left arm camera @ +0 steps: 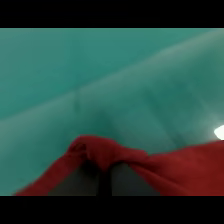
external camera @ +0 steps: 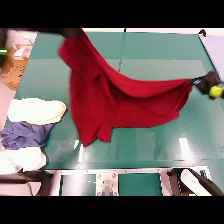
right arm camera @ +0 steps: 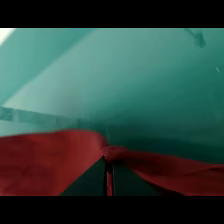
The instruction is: Fold the shirts.
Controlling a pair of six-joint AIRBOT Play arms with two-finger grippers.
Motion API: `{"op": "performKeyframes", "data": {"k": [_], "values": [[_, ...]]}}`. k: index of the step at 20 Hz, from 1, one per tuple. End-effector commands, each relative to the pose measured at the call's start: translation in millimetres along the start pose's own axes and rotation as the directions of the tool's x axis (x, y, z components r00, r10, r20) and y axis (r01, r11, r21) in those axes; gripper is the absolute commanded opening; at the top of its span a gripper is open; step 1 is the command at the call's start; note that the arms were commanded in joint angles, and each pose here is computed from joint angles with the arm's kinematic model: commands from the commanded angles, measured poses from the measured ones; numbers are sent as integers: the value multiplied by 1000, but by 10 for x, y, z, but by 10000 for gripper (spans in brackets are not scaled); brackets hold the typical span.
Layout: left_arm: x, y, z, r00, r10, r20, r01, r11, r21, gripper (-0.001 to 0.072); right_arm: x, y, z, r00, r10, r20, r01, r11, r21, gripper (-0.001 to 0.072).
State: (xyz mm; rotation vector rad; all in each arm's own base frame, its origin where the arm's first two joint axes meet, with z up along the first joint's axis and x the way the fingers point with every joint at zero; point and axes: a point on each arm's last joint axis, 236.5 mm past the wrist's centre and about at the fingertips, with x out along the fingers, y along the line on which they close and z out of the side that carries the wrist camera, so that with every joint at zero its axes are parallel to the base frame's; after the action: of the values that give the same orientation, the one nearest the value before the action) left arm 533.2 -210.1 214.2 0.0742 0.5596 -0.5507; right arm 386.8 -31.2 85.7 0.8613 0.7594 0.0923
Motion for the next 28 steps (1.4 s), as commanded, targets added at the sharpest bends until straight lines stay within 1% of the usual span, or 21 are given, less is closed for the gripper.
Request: {"op": "performKeyframes", "data": {"k": [1,3,5,6,7,8,9,10,11,12,14,16,18,20,22,24,26,28], "values": [[1183,-3,-637,991,-128,-34,121,981,-149,27,685,-752,-206,991,-98,-93,106,991,84,15],[1446,10,-812,988,-149,-29,138,964,-229,28,922,-925,-100,986,-107,-129,121,987,108,15],[1566,-21,-1002,982,-175,-66,152,953,-261,29,1071,-1000,13,984,-104,-145,121,986,113,22],[1553,-14,-1048,980,-180,-85,153,954,-257,48,1100,-981,73,984,-96,-149,112,988,107,93],[1506,-2,-1055,976,-194,-101,162,952,-260,362,1074,-941,147,985,-85,-148,99,991,90,166],[1424,15,-1049,968,-217,-125,177,947,-268,591,999,-893,231,986,-73,-151,85,994,76,247],[1294,48,-1044,956,-248,-160,194,937,-290,601,894,-856,302,985,-58,-165,69,996,63,297],[1118,101,-1043,938,-282,-202,213,928,-306,601,741,-847,358,982,-44,-184,55,997,58,307],[937,162,-1060,918,-311,-244,229,922,-313,601,589,-879,396,981,-38,-191,52,997,65,391],[741,250,-1124,894,-339,-293,236,912,-335,601,447,-926,414,981,-34,-192,51,995,81,439],[412,421,-1382,838,-383,-388,222,889,-400,601,165,-1141,313,972,-70,-226,94,991,98,438],[185,553,-1778,760,-443,-476,174,844,-508,601,-64,-1445,87,949,-149,-277,183,978,100,439],[76,639,-2159,696,-494,-521,116,793,-598,601,-218,-1754,-165,921,-218,-322,267,957,117,438],[32,698,-2468,657,-527,-539,62,751,-657,601,-276,-1982,-445,896,-240,-374,315,936,155,439],[1,720,-2701,629,-551,-549,24,720,-694,601,-261,-2125,-630,885,-254,-391,340,925,168,439],[18,702,-2881,612,-564,-554,7,705,-709,601,-198,-2224,-757,881,-266,-392,359,914,188,438],[96,660,-3070,608,-568,-555,-16,690,-724,601,-117,-2269,-864,872,-251,-421,357,914,193,437],[230,613,-3230,623,-554,-553,-30,689,-724,601,-50,-2294,-937,863,-234,-447,353,914,203,436]]}}
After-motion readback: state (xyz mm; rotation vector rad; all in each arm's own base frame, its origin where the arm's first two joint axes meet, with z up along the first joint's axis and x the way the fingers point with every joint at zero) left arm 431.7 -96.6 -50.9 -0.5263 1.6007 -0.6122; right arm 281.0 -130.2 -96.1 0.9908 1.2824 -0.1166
